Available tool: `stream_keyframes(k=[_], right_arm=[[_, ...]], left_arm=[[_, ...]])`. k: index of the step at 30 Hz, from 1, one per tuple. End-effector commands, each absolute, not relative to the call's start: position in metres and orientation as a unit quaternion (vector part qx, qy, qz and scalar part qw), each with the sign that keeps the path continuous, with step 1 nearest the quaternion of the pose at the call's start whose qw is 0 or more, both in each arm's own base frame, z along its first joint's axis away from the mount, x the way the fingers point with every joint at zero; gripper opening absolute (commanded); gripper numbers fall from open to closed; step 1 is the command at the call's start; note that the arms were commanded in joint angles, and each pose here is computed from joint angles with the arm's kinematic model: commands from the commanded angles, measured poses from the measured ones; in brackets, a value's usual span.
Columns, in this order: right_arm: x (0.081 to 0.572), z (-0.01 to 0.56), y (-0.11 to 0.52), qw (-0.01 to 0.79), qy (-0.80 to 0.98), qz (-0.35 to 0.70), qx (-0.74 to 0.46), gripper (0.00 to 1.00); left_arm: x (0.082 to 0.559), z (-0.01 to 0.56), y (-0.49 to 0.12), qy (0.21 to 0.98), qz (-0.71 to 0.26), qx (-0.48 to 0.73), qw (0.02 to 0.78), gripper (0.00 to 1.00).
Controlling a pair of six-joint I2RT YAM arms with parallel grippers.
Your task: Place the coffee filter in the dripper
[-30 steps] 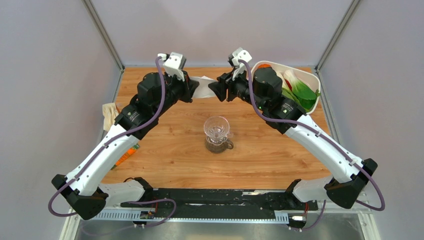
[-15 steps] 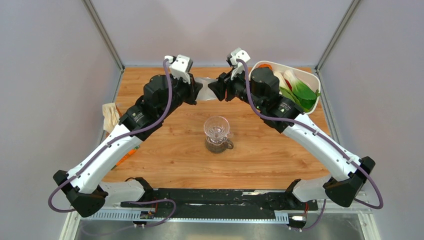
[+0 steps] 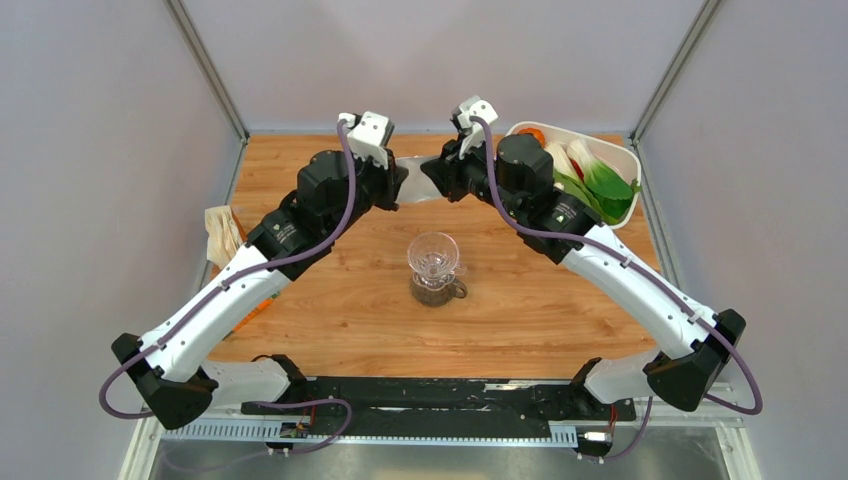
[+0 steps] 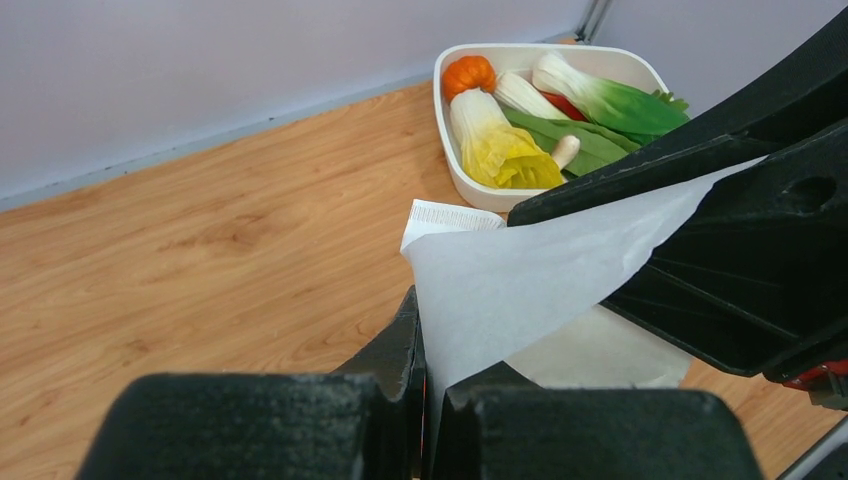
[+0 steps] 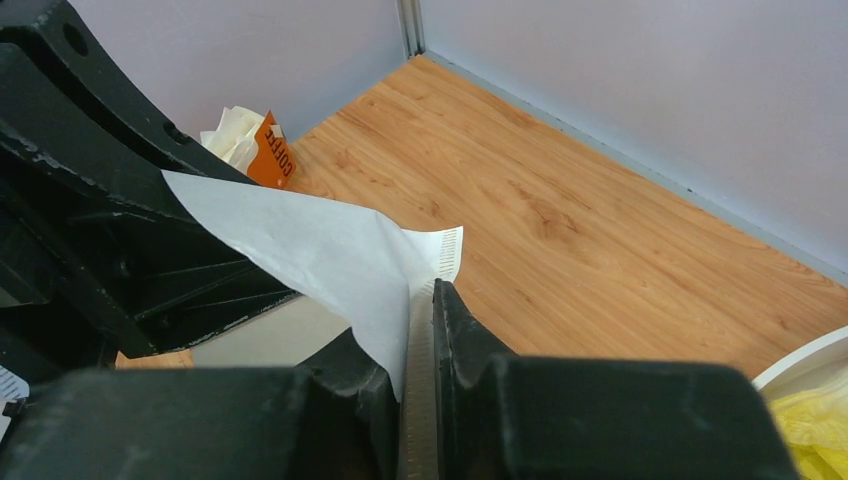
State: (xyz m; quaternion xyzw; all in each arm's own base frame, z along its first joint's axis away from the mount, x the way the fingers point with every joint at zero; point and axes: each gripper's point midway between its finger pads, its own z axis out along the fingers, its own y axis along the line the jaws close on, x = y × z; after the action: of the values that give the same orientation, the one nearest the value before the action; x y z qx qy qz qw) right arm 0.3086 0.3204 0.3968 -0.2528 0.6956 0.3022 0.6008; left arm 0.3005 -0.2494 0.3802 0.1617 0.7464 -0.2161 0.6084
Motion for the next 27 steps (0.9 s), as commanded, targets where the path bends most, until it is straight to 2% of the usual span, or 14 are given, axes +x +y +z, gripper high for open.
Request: stream_keyframes(k=[1, 4, 6, 9, 11, 16, 19, 23, 27], right_arm=[[0.311, 0.409, 0.321, 0.61, 0.688, 0.312, -0.239, 0.1], [0.311, 0.41, 0.32, 0.611, 0.688, 0.31, -0.239, 0.0], [0.31, 0.409, 0.319, 0.612, 0.687, 0.308, -0.243, 0.0], [0.308, 0.409, 0.315, 0.618, 0.68, 0.297, -0.259, 0.0], [0.304, 0.409, 0.309, 0.619, 0.673, 0.298, -0.274, 0.0], [0.283, 0.41, 0.294, 0.604, 0.636, 0.339, -0.341, 0.0], [0.263, 0.41, 0.288, 0.588, 0.603, 0.371, -0.39, 0.0], [0.214, 0.413, 0.288, 0.563, 0.525, 0.421, -0.48, 0.0], [0.177, 0.412, 0.29, 0.525, 0.469, 0.468, -0.534, 0.0]], left_arm=[[0.302, 0.407, -0.251, 0.722, -0.226, 0.157, 0.634, 0.05], [0.301, 0.406, -0.255, 0.722, -0.234, 0.161, 0.631, 0.18], [0.297, 0.407, -0.258, 0.72, -0.241, 0.171, 0.628, 0.29], [0.285, 0.411, -0.26, 0.715, -0.254, 0.204, 0.619, 0.57], [0.269, 0.416, -0.26, 0.701, -0.266, 0.25, 0.613, 0.69], [0.219, 0.438, -0.238, 0.625, -0.344, 0.359, 0.602, 0.73], [0.191, 0.444, -0.225, 0.584, -0.406, 0.411, 0.571, 0.69], [0.178, 0.434, -0.207, 0.543, -0.387, 0.489, 0.562, 0.67], [0.173, 0.404, -0.205, 0.535, -0.369, 0.547, 0.527, 0.67]])
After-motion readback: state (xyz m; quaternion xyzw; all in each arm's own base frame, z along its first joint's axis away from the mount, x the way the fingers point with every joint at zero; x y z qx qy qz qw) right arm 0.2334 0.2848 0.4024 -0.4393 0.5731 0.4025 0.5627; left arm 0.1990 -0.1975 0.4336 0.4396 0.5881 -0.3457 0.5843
